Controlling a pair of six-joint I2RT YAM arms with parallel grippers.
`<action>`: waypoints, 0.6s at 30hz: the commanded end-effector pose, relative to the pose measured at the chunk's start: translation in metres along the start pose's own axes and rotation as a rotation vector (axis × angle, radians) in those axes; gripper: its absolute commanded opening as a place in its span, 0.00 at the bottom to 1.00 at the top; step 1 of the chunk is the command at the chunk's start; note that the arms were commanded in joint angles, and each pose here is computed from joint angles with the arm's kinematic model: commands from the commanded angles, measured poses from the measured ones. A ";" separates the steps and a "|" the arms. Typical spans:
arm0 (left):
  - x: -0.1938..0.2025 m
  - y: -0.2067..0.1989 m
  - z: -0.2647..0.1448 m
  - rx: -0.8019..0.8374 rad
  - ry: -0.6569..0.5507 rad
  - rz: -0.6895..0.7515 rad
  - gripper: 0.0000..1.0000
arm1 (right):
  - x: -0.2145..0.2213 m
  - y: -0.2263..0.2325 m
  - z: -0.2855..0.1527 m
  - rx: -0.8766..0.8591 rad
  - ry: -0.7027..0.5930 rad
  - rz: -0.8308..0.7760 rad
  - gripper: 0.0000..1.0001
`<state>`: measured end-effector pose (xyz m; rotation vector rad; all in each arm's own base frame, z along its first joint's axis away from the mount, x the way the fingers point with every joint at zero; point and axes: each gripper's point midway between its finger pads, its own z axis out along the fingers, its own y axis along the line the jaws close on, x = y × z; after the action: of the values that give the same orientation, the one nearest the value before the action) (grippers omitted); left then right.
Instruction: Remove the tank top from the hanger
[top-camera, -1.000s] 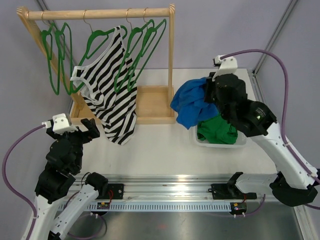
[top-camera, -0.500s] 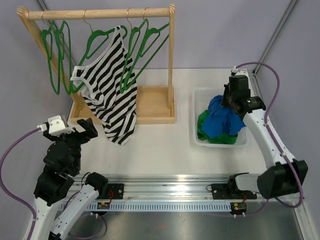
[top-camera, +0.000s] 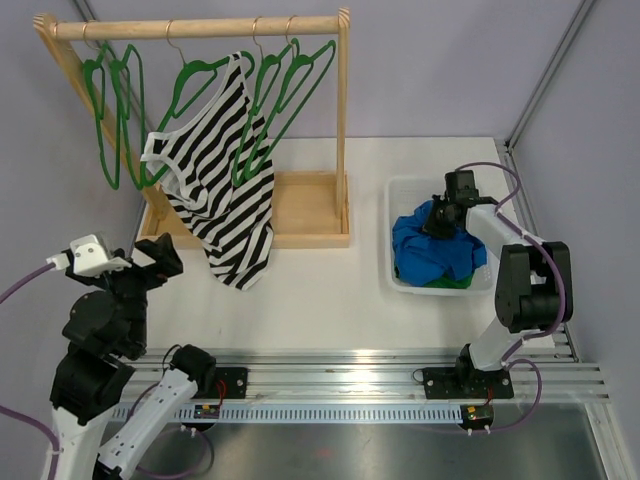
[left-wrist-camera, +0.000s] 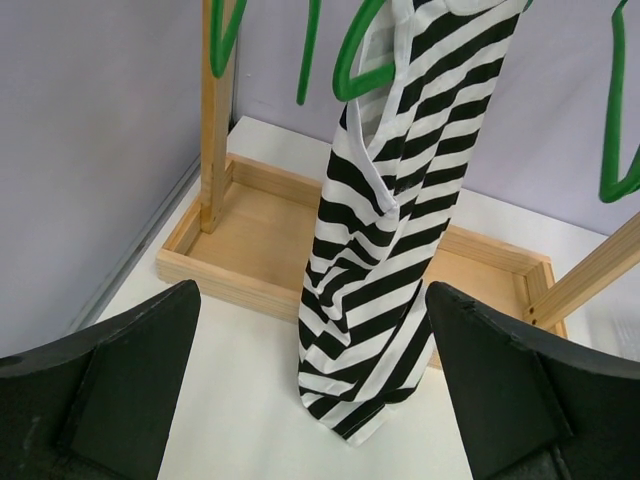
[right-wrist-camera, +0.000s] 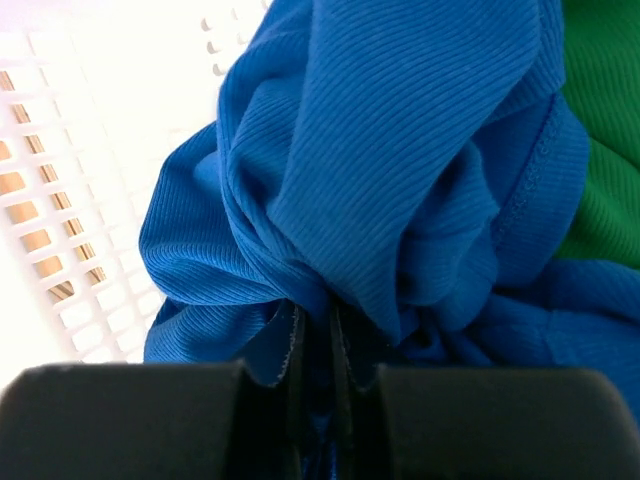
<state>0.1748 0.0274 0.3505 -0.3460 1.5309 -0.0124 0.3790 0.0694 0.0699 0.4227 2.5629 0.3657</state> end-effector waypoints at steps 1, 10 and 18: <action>-0.043 -0.003 -0.009 0.014 -0.055 -0.045 0.99 | -0.009 0.010 -0.001 -0.042 -0.017 0.035 0.14; -0.094 -0.030 0.005 0.016 0.046 0.049 0.99 | -0.064 0.036 -0.110 -0.062 -0.239 -0.039 1.00; -0.119 -0.084 0.046 0.103 0.072 0.101 0.99 | -0.068 0.076 -0.229 -0.292 -0.489 -0.073 1.00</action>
<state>0.2169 -0.0034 0.4658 -0.2537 1.6243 -0.0078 0.3549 0.0619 0.2828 0.3360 2.0956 0.4232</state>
